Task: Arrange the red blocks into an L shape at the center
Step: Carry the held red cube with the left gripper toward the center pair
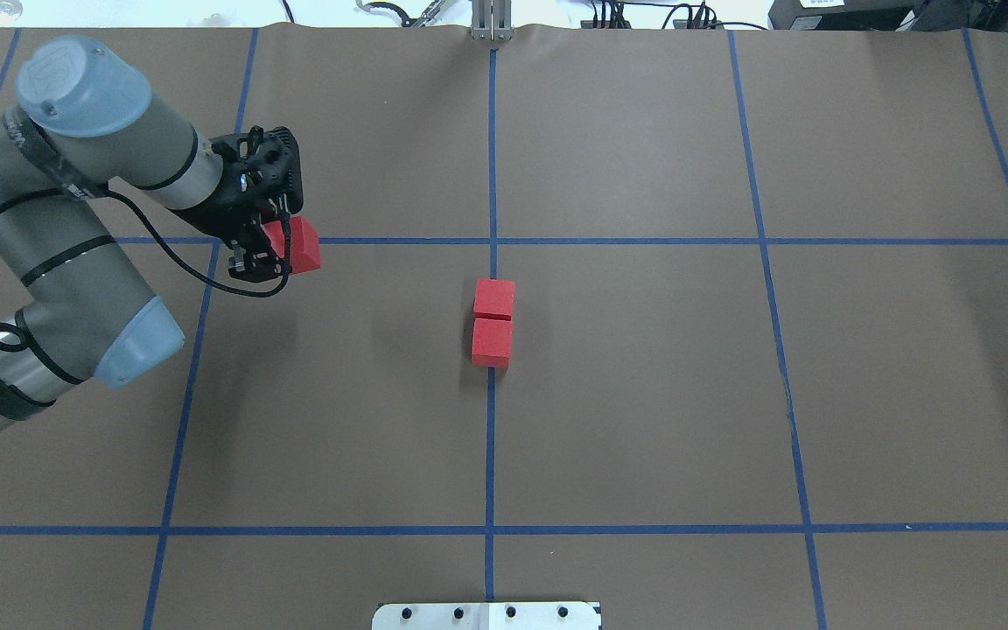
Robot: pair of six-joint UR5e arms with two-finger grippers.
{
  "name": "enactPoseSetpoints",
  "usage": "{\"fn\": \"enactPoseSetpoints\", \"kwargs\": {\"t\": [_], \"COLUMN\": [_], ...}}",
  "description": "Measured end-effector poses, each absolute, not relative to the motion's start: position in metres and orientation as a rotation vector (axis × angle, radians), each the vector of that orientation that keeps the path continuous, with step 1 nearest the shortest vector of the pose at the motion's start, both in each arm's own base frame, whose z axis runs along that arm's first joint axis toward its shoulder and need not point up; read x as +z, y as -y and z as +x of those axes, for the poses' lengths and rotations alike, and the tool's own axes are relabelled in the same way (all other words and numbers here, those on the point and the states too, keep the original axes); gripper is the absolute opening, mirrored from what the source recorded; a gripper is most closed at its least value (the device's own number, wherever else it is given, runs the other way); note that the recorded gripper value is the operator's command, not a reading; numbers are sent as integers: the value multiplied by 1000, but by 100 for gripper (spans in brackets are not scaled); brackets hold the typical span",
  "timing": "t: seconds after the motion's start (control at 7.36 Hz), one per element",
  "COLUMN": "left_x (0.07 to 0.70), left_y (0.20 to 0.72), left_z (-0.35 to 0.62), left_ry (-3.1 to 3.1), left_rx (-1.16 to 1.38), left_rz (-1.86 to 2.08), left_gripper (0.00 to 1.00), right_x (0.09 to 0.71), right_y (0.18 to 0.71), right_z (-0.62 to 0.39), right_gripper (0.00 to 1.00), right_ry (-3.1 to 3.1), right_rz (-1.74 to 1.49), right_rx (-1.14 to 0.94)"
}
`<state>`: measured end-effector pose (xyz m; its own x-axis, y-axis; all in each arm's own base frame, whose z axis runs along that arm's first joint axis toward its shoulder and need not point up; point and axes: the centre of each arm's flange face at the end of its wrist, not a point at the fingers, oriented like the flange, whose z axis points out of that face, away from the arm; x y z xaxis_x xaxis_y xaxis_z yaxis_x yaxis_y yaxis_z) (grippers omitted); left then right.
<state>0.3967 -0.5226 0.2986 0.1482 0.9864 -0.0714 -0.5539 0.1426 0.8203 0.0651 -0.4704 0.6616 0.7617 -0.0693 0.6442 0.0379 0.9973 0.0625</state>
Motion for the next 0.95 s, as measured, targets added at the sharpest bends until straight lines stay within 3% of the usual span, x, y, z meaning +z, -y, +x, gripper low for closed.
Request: {"fn": "enactPoseSetpoints", "kwargs": {"t": [0.54,0.95], "left_x": [231,220], "left_y": [527,523], "left_z": [487,537], "left_ry": [-648,-638], "left_rx": [1473,1526], "left_rz": [865,841], "left_gripper": [0,4], "right_x": [665,665], "right_y": [470,469], "right_z": [72,71], "right_gripper": [99,99], "right_ry": [616,618], "right_rz": [66,68], "right_rx": [-113,-123]}}
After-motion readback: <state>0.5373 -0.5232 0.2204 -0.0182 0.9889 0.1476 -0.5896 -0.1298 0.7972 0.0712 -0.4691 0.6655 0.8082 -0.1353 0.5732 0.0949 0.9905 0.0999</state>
